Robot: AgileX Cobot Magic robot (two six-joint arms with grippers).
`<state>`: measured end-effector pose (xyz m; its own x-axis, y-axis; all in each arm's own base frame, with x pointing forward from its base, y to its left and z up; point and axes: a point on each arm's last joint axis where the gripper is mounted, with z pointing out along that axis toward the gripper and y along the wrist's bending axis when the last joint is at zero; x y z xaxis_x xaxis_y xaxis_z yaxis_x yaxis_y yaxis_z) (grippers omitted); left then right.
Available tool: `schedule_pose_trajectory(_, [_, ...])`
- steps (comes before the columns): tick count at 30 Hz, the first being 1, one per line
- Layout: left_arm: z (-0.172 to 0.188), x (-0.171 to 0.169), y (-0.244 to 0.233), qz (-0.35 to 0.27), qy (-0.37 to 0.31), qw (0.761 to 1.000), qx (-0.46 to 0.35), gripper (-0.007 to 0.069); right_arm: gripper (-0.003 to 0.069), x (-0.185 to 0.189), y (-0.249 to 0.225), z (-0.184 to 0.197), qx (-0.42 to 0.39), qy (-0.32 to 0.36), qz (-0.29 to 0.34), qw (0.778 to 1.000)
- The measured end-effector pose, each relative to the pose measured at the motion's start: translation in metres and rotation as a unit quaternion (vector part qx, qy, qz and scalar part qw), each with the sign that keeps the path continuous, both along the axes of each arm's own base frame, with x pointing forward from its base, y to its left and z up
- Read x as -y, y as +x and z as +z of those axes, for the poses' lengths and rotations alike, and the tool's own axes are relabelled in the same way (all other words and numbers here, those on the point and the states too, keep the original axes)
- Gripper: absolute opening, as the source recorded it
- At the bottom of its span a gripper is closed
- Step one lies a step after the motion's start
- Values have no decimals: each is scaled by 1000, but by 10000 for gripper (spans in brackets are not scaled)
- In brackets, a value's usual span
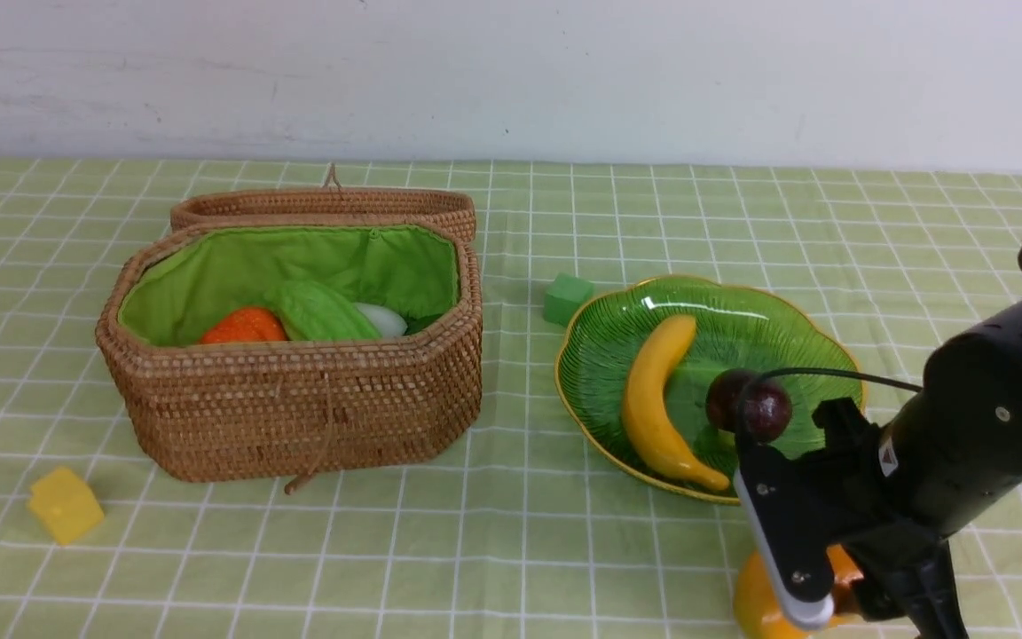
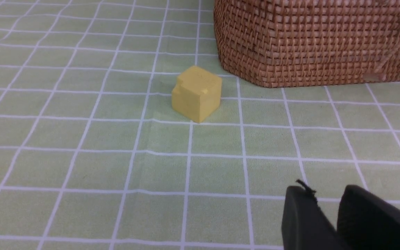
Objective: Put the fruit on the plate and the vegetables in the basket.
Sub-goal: Use the right arm to grab a mango and put it into the right plate
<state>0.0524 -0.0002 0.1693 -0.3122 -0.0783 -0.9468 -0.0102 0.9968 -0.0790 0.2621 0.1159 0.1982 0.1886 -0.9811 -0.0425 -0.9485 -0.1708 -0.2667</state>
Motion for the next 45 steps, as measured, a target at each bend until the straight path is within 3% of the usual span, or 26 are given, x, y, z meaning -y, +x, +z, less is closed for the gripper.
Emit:
schedule_pose_trajectory(3, [0, 0, 0, 0, 0, 1000, 0, 165, 468, 0, -6, 3, -7, 9, -5, 1000])
schedule_pose_trajectory(5, [0, 0, 0, 0, 0, 1000, 0, 165, 409, 0, -9, 6, -12, 12, -8, 1000])
schedule_pose_trajectory(6, [0, 0, 0, 0, 0, 1000, 0, 165, 360, 0, -10, 8, -13, 15, -10, 1000])
schedule_pose_trajectory(8, [0, 0, 0, 0, 0, 1000, 0, 165, 167, -2, -12, 11, -15, 28, -16, 999])
schedule_pose_trajectory(10, [0, 0, 0, 0, 0, 1000, 0, 165, 35, -3, -14, 12, -18, 40, -22, 999])
schedule_pose_trajectory(12, [0, 0, 0, 0, 0, 1000, 0, 165, -7, -4, -15, 13, -23, 46, -23, 998])
schedule_pose_trajectory(16, [0, 0, 0, 0, 0, 1000, 0, 165, -11, -5, -16, 13, -25, 48, -22, 998])
schedule_pose_trajectory(19, [0, 0, 0, 0, 0, 1000, 0, 165, 18, -5, -16, 13, -28, 53, -30, 998])
schedule_pose_trajectory(24, [0, 0, 0, 0, 0, 1000, 0, 165, 177, -4, -19, 15, -36, 61, -64, 995])
schedule_pose_trajectory(27, [0, 0, 0, 0, 0, 1000, 0, 165, 426, -2, -24, 22, -35, 72, -92, 992])
schedule_pose_trajectory(30, [0, 0, 0, 0, 0, 1000, 0, 165, 617, -1, -25, 28, -25, 87, -118, 989])
schedule_pose_trajectory(31, [0, 0, 0, 0, 0, 1000, 0, 165, 648, -2, -25, 29, -21, 92, -127, 987])
schedule_pose_trajectory(45, [0, 0, 0, 0, 0, 1000, 0, 179, 666, -5, 0, -15, -20, 44, -120, 992])
